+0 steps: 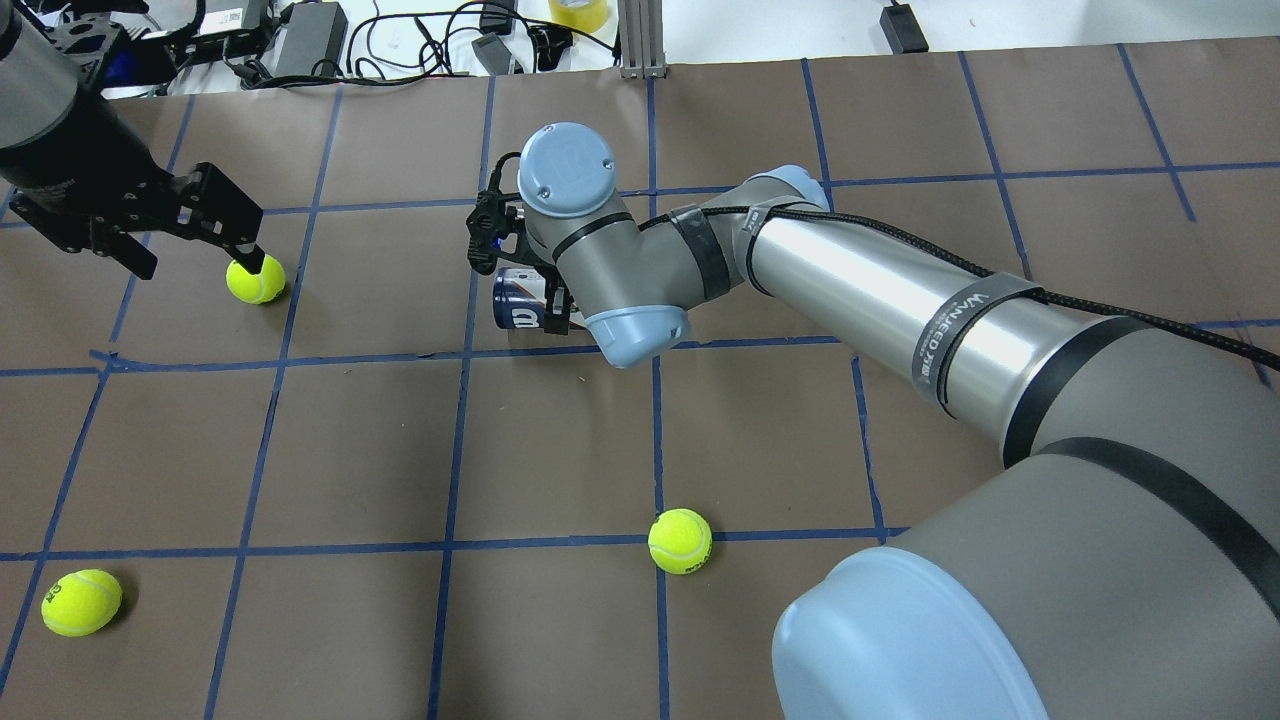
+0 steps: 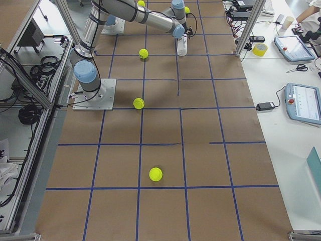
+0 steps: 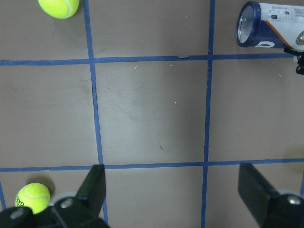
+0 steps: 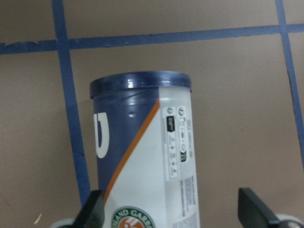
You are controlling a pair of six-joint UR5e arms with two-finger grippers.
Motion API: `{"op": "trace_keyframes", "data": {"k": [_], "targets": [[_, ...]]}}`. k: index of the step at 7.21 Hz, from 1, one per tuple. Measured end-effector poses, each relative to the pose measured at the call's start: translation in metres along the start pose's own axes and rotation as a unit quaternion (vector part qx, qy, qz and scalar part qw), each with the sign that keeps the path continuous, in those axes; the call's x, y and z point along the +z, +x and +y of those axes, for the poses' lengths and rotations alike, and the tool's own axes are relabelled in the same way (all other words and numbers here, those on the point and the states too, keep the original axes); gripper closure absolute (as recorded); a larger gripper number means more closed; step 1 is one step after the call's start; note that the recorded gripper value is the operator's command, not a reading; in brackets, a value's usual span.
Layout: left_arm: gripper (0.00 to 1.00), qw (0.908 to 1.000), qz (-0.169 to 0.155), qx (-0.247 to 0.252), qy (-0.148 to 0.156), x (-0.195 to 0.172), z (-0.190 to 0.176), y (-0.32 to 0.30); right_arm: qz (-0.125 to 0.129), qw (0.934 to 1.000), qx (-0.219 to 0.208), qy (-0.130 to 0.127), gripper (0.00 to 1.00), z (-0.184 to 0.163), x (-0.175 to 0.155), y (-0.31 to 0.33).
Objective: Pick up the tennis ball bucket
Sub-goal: 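Lay the can on its side and open the right gripper, then move the left gripper to the lying can while the right arm withdraws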
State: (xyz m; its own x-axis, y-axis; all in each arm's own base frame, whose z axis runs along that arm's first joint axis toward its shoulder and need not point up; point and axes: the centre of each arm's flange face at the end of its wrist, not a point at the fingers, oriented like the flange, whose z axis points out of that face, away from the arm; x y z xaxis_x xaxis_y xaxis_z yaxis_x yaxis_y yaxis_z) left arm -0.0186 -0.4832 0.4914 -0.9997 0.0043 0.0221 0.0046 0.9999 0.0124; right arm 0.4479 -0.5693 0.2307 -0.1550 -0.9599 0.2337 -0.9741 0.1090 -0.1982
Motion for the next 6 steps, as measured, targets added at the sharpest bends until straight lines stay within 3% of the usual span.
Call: {"op": "trace_keyframes", "data": {"k": [1,3,6], "targets": [[0.0,1.0,0.0,0.0,0.0,0.0,0.0,0.0,0.001,0.9998,0.019,-0.002,0.0,0.006,-0.018,0.008],[0.0,1.0,0.003,0.008,-0.001,0.002,-0.001,0.001,-0.005,0.9964,0.084,-0.012,0.0,0.031,-0.089,0.028],[0.0,0.9991,0.025,0.033,-0.003,0.014,-0.005,0.003,-0.029,0.9783,0.205,-0.009,0.0,0.093,-0.213,0.048]]}}
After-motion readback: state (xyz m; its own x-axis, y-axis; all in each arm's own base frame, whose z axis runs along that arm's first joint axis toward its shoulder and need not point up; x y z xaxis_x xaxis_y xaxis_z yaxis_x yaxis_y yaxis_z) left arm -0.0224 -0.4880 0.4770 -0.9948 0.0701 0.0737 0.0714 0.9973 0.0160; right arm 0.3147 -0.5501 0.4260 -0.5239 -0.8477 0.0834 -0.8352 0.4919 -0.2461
